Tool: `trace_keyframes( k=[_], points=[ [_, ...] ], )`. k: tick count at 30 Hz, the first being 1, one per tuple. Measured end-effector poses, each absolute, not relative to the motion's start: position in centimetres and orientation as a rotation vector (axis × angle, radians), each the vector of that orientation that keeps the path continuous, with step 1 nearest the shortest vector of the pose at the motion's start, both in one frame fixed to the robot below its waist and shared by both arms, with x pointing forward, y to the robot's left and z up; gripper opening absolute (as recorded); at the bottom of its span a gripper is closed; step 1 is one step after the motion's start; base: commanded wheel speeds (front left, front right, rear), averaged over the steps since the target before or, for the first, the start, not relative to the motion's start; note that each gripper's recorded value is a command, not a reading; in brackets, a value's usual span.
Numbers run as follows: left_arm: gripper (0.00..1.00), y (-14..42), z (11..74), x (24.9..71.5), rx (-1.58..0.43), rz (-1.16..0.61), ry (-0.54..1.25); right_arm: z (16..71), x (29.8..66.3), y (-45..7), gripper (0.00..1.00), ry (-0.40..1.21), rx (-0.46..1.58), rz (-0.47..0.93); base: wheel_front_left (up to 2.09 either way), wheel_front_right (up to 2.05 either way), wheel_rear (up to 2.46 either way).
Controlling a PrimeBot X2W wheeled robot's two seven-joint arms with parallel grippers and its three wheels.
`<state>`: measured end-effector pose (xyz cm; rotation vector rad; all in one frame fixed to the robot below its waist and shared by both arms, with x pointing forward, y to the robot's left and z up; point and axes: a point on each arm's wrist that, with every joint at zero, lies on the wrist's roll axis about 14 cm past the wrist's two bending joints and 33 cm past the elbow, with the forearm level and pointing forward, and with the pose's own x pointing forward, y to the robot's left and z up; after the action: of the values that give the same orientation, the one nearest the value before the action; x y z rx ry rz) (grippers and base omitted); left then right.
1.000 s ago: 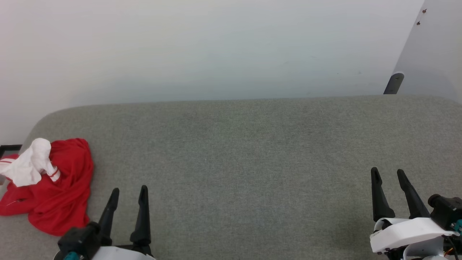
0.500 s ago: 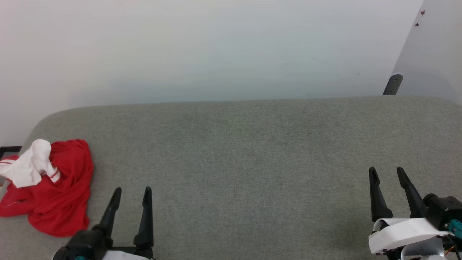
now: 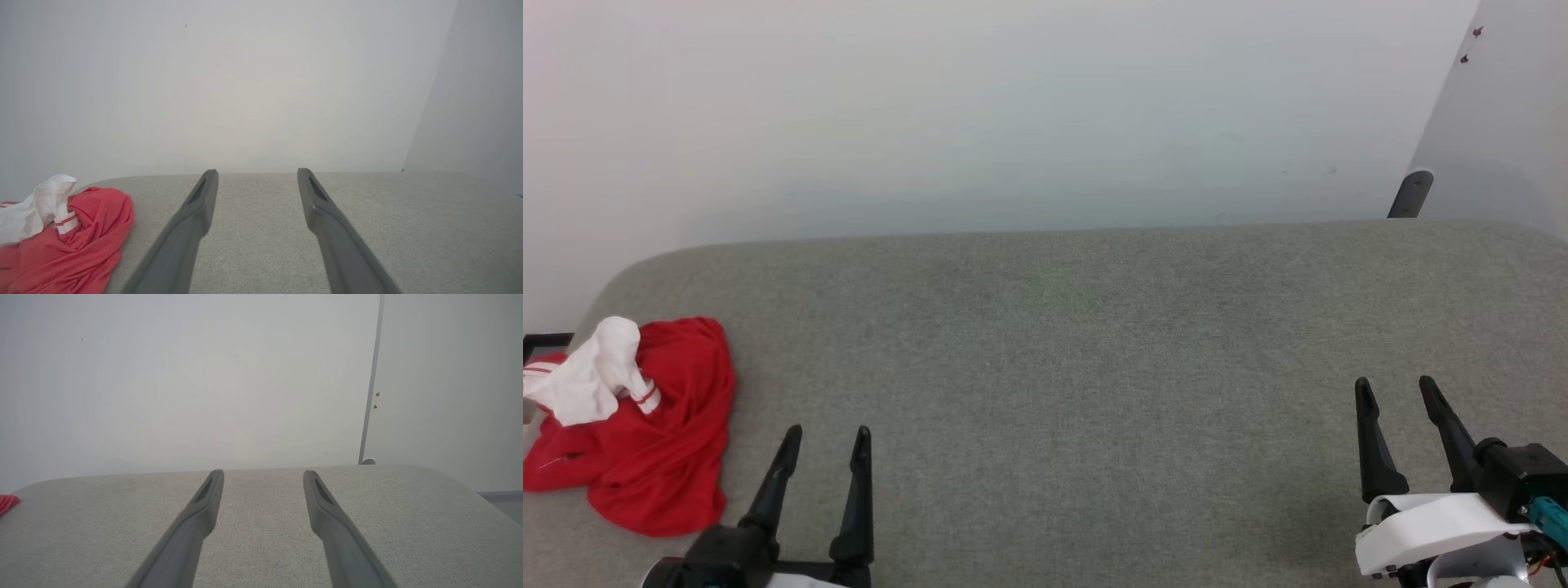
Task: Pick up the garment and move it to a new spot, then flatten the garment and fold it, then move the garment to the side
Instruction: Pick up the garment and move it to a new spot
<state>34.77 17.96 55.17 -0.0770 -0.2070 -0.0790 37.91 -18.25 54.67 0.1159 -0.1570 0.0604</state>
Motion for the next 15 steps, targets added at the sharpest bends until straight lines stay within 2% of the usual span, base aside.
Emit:
trace_keyframes(
  k=[9, 15],
  points=[
    [1.00, 18.6, 54.7, 34.4, -0.093, -0.063, -0.183, 54.8, 37.9, -17.7, 1.00, -0.158, 0.116, 0.076, 0.00, 0.00, 0.00],
    [1.00, 21.6, 54.7, 33.4, -0.105, 0.034, -0.166, 54.6, 38.3, -15.7, 1.00, -0.147, 0.122, 0.132, 0.00, 0.00, 0.00]
  ],
)
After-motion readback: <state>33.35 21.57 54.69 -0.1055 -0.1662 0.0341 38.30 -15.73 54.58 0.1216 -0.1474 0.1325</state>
